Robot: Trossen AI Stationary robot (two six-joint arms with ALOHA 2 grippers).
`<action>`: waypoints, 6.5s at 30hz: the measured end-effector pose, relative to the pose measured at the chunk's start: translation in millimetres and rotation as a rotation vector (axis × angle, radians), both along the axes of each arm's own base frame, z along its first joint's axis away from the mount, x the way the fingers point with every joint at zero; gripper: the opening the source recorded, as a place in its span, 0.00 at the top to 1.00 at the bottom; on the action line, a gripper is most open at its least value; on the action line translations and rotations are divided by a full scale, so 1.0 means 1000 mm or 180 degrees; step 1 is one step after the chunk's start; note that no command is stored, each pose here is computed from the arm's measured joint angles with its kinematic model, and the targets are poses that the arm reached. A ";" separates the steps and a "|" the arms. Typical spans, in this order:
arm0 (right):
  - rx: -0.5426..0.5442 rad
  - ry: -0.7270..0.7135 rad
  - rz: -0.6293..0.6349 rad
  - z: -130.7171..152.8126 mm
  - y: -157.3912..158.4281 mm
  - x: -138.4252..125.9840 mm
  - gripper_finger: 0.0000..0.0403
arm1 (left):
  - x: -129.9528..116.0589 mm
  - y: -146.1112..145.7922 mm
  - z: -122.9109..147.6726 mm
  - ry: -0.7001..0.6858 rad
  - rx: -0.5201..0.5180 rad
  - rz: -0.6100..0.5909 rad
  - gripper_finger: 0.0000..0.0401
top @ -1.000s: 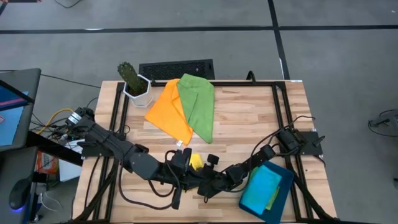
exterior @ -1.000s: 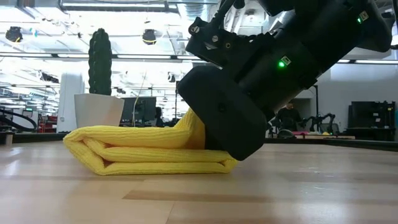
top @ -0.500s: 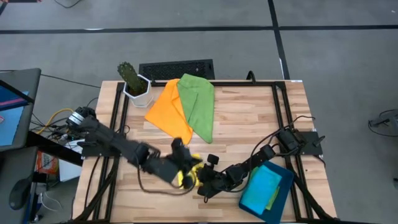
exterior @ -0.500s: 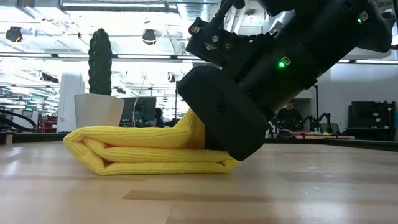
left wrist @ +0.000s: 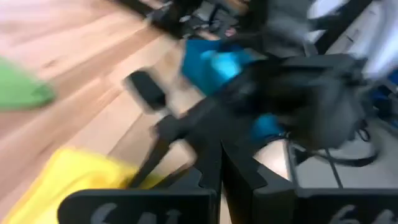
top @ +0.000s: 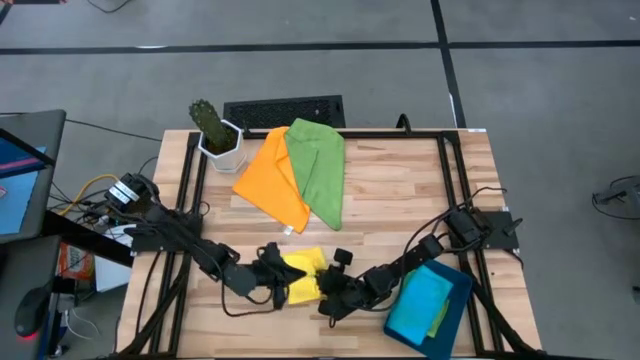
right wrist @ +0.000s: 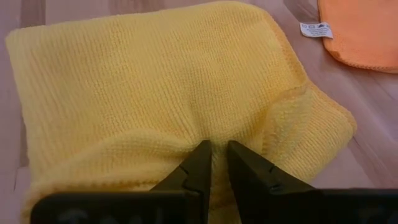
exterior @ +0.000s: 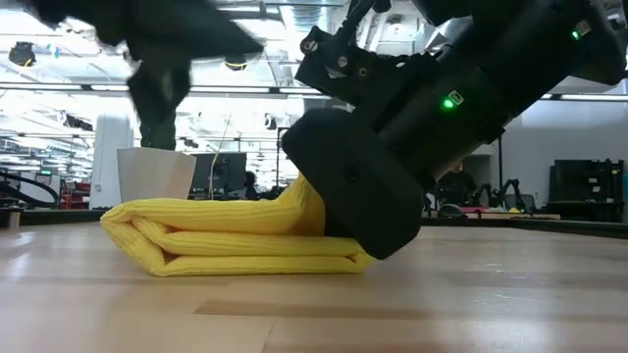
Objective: Fold microfiber towels
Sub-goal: Fold the yellow microfiber towel
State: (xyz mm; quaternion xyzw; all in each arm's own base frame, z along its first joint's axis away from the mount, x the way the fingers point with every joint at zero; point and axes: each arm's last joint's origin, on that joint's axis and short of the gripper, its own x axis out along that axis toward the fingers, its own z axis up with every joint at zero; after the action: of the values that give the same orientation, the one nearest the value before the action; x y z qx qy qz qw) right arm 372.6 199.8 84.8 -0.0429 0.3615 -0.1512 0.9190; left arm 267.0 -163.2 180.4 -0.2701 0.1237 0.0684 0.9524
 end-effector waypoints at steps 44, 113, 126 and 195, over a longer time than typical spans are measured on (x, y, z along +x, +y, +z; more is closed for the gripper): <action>-0.0772 -0.0049 -0.0528 0.064 0.002 -0.049 0.80 | 0.030 -0.004 -0.093 0.1077 0.0087 0.0043 1.00; 0.0035 -0.0365 -0.0726 -0.005 0.004 -0.069 0.95 | 0.029 -0.011 -0.063 0.0691 0.0293 -0.0068 1.00; -0.0107 -0.0569 -0.0785 0.007 0.002 -0.068 0.95 | 0.040 -0.019 -0.103 0.0783 0.0378 0.0076 1.00; -0.0125 -0.0952 -0.0162 0.010 0.009 -0.046 0.95 | 0.013 0.021 -0.103 0.1251 0.1175 0.0780 1.00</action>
State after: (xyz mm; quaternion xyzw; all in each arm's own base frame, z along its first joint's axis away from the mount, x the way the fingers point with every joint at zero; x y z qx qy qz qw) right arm 326.8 209.0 95.2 -0.0286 0.2185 -0.1861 0.9575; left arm 280.4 -142.6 77.2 -0.0867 0.2577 0.2552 0.9279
